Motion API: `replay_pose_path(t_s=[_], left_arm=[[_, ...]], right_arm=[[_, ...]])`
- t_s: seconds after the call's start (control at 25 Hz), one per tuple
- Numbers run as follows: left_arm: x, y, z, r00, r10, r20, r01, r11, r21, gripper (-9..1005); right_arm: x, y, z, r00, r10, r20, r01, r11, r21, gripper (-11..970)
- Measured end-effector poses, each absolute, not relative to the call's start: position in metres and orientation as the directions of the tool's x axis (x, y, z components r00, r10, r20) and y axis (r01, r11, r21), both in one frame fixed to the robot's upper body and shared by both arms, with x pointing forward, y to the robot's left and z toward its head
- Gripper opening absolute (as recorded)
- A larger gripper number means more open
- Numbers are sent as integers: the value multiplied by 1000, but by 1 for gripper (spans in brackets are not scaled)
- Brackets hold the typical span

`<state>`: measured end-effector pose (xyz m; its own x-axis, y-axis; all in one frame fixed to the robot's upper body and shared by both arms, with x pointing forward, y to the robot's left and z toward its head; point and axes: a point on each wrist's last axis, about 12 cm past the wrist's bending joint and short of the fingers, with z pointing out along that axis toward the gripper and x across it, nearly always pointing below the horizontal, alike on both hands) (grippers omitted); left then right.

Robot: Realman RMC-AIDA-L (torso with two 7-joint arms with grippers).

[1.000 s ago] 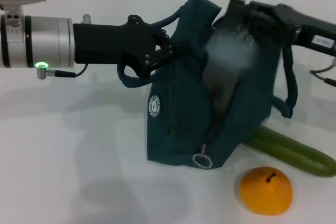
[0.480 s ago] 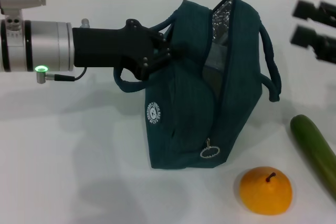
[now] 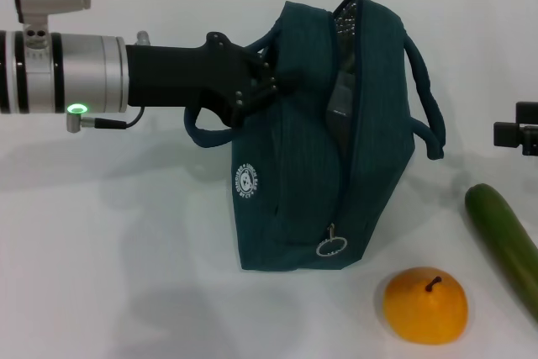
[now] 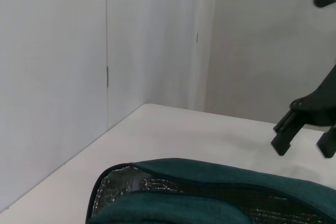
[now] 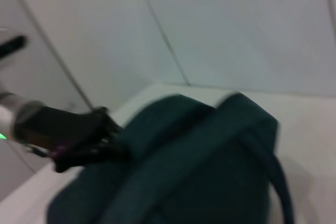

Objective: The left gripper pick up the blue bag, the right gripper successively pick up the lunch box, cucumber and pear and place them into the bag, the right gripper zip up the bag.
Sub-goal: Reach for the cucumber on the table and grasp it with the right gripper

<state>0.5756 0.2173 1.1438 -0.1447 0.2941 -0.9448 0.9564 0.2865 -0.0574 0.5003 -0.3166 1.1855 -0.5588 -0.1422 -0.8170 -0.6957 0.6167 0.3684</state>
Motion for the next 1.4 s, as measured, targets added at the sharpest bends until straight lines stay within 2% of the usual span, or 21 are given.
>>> replay_pose_path(t_s=[0.24, 0.48, 0.84, 1.0, 1.4], left_arm=[[577, 217, 1145, -140, 296, -945, 957, 285, -53, 46], [579, 210, 1148, -127, 305, -944, 964, 262, -45, 47], [577, 210, 1144, -130, 303, -944, 962, 270, -46, 48], [579, 210, 1143, -129, 304, -944, 957, 286, -39, 48], [580, 203, 1144, -115, 320, -941, 965, 260, -29, 49]], right_arm=[[507, -319, 1188, -670, -179, -721, -587, 722, 367, 685], [507, -313, 1202, -719, -236, -654, -554, 762, 334, 680], [509, -312, 1204, -751, -240, -616, -512, 800, 313, 673], [515, -303, 1204, -787, -273, -554, -479, 835, 269, 670], [518, -272, 1204, -817, -380, -435, -500, 841, 205, 663]])
